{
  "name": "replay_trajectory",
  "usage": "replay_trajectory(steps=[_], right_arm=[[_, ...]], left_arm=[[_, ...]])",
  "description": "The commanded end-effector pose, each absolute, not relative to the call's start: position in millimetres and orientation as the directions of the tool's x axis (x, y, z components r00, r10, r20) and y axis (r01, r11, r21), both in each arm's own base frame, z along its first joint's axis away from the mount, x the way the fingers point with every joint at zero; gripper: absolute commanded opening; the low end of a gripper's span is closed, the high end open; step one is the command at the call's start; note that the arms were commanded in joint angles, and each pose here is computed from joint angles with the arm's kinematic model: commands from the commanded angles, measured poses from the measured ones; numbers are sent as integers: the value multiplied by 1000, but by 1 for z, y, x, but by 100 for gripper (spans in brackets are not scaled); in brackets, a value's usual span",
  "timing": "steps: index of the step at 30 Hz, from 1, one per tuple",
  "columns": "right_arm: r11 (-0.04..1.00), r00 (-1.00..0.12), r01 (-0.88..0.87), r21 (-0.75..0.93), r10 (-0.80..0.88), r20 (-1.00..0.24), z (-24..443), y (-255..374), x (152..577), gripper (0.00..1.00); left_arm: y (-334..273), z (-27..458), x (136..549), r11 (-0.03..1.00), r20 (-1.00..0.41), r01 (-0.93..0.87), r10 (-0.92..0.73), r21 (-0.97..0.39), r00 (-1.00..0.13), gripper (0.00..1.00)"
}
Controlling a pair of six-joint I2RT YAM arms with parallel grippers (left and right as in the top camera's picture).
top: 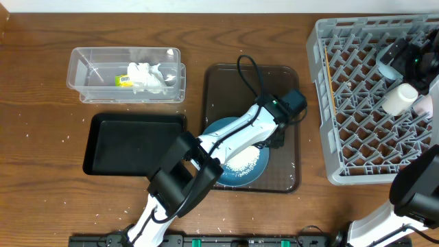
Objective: Sort waste into correct bins and load items into the dishwasher rack
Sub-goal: 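Grip the blue plate rim with the left gripper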
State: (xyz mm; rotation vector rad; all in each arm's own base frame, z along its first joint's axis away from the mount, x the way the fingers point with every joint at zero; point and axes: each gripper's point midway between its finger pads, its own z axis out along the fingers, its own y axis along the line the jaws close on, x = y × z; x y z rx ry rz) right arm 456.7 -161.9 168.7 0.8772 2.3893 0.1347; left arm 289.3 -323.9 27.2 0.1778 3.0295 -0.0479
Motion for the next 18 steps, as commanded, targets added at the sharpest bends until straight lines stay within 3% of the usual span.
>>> replay_trajectory(steps=[1, 12, 18], right_arm=[[774, -593, 561, 295, 624, -509, 182, -161, 455, 99], [774, -593, 561, 295, 624, -509, 182, -161, 455, 99], [774, -593, 561, 295, 624, -509, 182, -161, 455, 99]], left_arm=[[-323, 24, 287, 993, -95, 121, 119, -15, -988, 42], [-323, 24, 287, 992, -95, 122, 120, -17, -988, 35], [-326, 27, 289, 992, -103, 122, 119, -25, -988, 26]])
